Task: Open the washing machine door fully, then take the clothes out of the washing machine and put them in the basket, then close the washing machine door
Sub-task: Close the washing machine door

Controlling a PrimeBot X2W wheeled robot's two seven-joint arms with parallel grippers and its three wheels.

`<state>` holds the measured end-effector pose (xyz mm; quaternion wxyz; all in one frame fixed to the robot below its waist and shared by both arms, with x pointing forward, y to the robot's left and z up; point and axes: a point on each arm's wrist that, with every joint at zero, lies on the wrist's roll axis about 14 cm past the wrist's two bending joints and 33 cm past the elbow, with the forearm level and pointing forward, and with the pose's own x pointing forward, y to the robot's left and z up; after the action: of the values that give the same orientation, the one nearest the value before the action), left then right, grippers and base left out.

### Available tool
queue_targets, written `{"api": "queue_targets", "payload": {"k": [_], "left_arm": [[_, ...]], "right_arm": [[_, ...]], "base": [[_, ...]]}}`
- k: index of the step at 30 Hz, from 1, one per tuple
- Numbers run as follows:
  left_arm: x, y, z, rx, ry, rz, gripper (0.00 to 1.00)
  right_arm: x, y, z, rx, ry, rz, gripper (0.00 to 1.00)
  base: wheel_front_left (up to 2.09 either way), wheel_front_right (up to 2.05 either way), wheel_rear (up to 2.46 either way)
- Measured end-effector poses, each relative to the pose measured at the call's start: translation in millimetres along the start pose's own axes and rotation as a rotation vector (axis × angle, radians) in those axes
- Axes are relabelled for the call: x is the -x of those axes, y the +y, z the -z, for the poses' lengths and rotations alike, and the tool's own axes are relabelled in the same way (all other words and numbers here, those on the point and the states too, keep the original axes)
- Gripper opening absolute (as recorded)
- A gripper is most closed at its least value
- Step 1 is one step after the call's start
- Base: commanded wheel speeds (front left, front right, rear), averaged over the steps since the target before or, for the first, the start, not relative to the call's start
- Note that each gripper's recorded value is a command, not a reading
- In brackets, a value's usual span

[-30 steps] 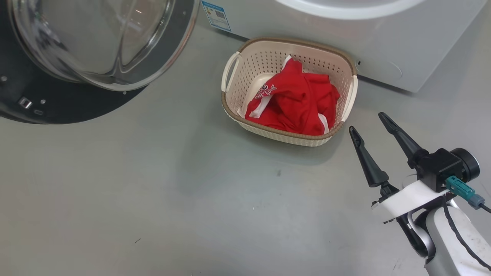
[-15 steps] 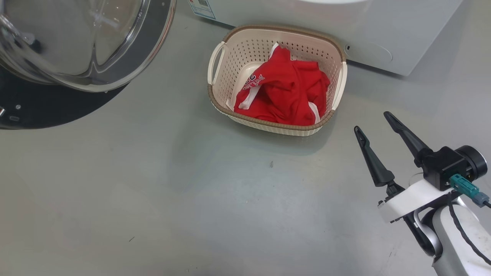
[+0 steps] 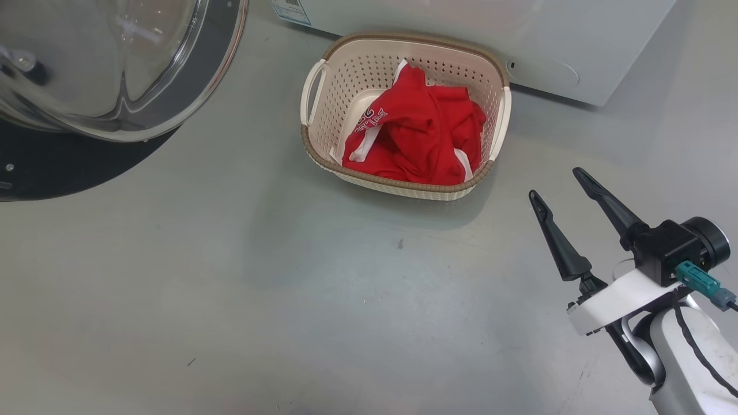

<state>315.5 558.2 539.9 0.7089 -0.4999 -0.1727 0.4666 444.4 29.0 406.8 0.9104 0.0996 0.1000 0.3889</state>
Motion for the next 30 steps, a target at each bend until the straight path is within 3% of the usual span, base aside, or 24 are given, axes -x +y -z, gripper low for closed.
{"api": "queue_targets", "payload": {"k": [11, 21, 30], "left_arm": [[-4.9, -4.7, 48.8, 0.153, 0.215, -0.014, 0.0], [-1.1, -7.7, 88.3, 0.15, 0.398, -0.026, 0.0], [5.3, -10.1, 98.0, 0.181, 0.489, -0.03, 0.0]], "right_arm": [[1.2, -2.1, -2.2, 0.003, -0.005, 0.006, 1.0], [2.3, -4.4, -4.5, 0.005, -0.012, 0.013, 1.0], [3.8, -2.7, -8.9, 0.014, -0.02, 0.015, 1.0]], "base": [[0.0, 0.0, 0.0], [0.0, 0.0, 0.0], [0.0, 0.0, 0.0]]}}
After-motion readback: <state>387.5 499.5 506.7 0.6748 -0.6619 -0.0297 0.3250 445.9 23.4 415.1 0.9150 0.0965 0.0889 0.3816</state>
